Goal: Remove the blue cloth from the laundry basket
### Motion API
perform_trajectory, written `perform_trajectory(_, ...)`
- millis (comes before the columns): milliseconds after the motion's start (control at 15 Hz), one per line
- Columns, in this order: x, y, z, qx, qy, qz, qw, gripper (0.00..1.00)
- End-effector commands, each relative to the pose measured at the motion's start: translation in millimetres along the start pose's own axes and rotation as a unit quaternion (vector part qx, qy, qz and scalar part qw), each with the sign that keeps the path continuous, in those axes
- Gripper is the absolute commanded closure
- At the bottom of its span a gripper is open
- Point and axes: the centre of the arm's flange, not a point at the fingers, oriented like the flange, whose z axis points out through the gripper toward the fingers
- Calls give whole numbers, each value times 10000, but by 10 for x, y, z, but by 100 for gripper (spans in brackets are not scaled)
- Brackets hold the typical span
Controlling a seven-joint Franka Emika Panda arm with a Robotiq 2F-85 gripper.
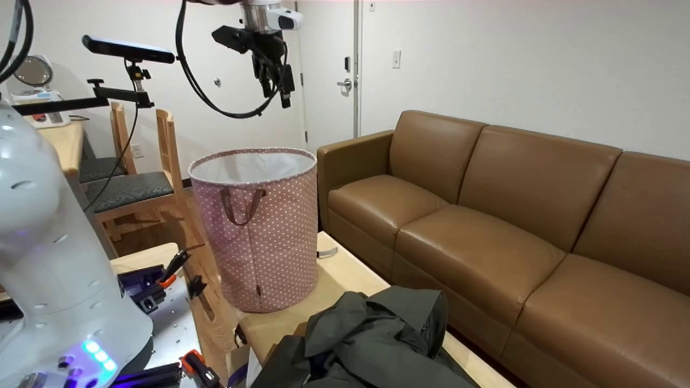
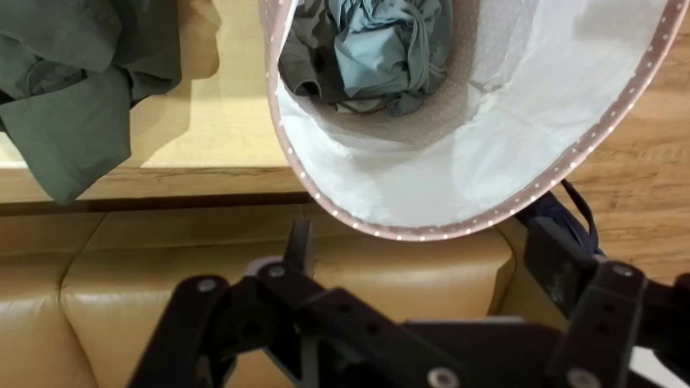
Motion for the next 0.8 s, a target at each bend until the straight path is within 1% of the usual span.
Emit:
perform_trajectory(0,273,-73,507,94,-549,-130,9984,0)
perform_trajectory(133,342,-104,791,218,-798,-206,9964,0)
perform_trajectory(267,383,-154,1029,425,-1027,-383,9931,0)
perform_trajectory(333,421,-128,1046,478,-1012,-382,9930,0)
perform_trajectory(400,252,-96,984,247,-974,-243,9946,0)
perform_trajectory(533,327,-103,1078,317,-1043,-292,9936,0)
perform_trajectory(667,354,-108,1079,330,-1034,-302,9936,0)
perform_trajectory(733,367,-173,1078,116,-1074,-185,9940,0)
